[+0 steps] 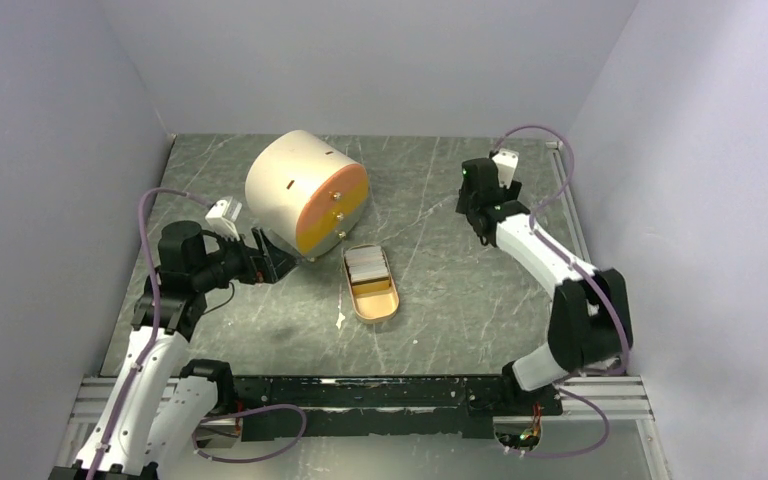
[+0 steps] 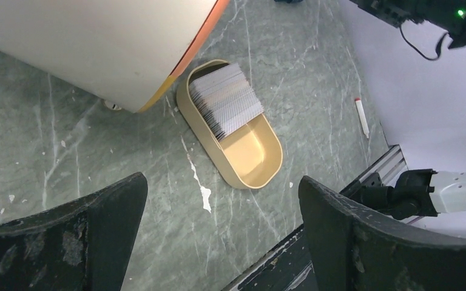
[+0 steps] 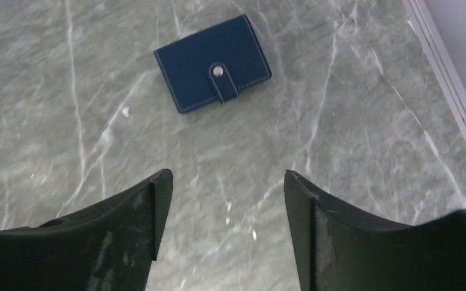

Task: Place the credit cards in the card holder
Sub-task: Pick up the card holder from the center of the board.

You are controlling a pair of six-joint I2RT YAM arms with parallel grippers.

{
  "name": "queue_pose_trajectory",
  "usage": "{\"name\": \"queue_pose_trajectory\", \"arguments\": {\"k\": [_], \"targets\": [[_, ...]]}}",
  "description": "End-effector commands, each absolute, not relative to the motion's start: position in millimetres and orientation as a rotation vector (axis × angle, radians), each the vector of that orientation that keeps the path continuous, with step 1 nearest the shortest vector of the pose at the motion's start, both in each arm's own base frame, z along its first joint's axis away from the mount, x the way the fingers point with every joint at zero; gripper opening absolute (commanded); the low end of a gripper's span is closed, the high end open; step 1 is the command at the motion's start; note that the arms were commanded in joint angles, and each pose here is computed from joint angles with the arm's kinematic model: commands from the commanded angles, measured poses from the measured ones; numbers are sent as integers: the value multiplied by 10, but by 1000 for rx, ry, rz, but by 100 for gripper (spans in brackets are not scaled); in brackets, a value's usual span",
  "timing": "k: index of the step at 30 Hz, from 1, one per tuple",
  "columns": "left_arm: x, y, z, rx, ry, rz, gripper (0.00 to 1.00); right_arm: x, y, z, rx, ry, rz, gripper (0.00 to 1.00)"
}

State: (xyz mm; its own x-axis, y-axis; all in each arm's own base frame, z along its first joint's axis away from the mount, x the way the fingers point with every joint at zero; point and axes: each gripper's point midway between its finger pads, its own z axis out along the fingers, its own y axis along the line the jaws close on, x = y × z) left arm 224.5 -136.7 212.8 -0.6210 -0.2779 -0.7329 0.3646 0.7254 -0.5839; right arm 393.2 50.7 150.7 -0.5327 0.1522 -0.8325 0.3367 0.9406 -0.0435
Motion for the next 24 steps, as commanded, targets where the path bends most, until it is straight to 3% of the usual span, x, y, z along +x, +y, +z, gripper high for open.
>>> {"name": "queue_pose_trajectory", "arguments": {"k": [1,7,24], "targets": [[2326,-1322,2202,65,2009,-888,99,4397,416,1535,373,2080,-248,64],[2327,-1334,2202,73,2003,-897,99,4781,271,1147,366,2158,-314,43],[2337,-1301,2213,59,2005,-872,99,5194,66,181,284,2406,-275,46]]}}
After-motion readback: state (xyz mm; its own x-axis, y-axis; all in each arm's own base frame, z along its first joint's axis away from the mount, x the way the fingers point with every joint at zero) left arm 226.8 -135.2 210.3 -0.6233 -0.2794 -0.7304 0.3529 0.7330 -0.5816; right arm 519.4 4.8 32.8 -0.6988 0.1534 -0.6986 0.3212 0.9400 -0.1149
